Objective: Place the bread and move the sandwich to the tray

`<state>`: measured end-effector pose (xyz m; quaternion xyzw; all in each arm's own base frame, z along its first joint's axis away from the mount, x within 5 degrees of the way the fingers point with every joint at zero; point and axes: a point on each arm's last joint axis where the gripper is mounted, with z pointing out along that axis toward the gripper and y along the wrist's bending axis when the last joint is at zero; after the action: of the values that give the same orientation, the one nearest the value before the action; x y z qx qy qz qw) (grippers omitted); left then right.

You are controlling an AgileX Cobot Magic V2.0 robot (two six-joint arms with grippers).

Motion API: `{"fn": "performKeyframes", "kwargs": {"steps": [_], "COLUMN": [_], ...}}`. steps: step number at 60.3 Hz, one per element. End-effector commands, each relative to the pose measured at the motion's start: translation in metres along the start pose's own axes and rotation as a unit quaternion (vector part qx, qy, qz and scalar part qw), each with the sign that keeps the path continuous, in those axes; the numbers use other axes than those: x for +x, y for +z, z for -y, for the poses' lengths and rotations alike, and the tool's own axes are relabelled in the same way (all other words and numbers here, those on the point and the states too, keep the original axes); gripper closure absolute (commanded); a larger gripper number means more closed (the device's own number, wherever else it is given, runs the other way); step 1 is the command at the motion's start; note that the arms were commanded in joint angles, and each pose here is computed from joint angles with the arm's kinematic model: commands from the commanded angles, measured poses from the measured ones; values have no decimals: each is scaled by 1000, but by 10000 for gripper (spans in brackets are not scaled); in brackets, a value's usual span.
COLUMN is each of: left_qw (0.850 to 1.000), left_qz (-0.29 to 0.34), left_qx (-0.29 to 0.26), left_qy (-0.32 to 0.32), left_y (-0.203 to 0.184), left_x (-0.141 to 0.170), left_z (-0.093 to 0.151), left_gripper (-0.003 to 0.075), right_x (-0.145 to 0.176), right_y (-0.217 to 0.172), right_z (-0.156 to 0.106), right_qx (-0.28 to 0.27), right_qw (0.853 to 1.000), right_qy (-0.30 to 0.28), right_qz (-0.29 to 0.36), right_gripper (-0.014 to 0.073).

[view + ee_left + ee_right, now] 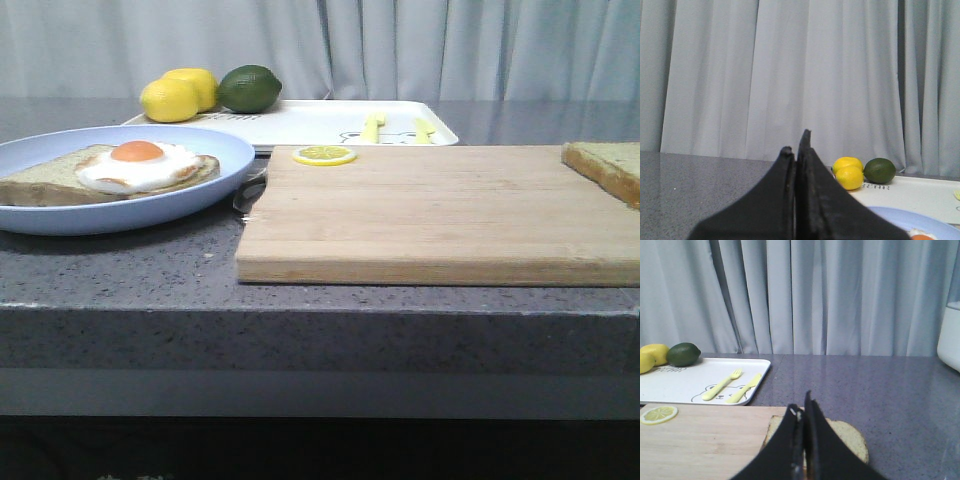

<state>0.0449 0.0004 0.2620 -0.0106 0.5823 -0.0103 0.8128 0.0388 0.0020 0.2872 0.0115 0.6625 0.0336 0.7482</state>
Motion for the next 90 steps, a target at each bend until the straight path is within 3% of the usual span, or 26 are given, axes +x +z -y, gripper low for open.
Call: {"fn": "performKeyframes", "kwargs": {"steps": [1, 11, 19, 33, 37, 42, 48, 53, 57, 61, 66, 73, 85, 90], "left_qw": [1000, 992, 988, 987, 987, 987, 987, 987, 987, 987, 987, 987, 987, 987], "left_qz": [-8, -123, -153, -161, -162, -162, -162, -162, -162, -162, -162, -162, -162, -162], "left_qx": [1, -1, -3, -4, -4, -4, -4, -4, -4, -4, -4, -4, -4, -4], "left_qy": [-9, -9, -8, -8, -8, -8, -8, -8, -8, -8, -8, -8, -8, -8], "left_y": [9, 47, 75, 88, 89, 89, 89, 89, 89, 89, 89, 89, 88, 88], "left_x": [-38, -57, -52, -45, -45, -45, -45, -45, -45, -45, -45, -45, -44, -44], "left_z": [1, 3, 2, 2, 2, 2, 2, 2, 2, 2, 2, 2, 2, 2], "left_gripper": [739, 739, 739, 739, 738, 727, 594, 353, 174, 74, 58, 62, 62, 62], "right_x": [-35, -62, -62, -61, -60, -60, -60, -58, -54, -50, -50, -52, -46, -42], "right_y": [6, 42, 65, 70, 70, 70, 70, 70, 70, 70, 73, 90, 155, 183], "right_z": [-2, -3, -3, -3, -3, -3, -3, -3, -2, -2, -2, -2, 1, 7], "right_qx": [1, 3, 4, 5, 5, 5, 5, 5, 6, 6, 6, 9, 34, 53], "right_qw": [1000, 999, 996, 995, 995, 995, 995, 995, 994, 993, 992, 981, 930, 916], "right_qy": [-1, 0, 3, 3, 3, 3, 3, 3, 3, 3, 3, 7, 27, 21], "right_qz": [5, -54, -93, -98, -99, -99, -100, -104, -110, -115, -125, -196, -364, -398], "right_gripper": [653, 653, 653, 649, 615, 494, 263, 59, -34, -62, -59, -59, -59, -59]}}
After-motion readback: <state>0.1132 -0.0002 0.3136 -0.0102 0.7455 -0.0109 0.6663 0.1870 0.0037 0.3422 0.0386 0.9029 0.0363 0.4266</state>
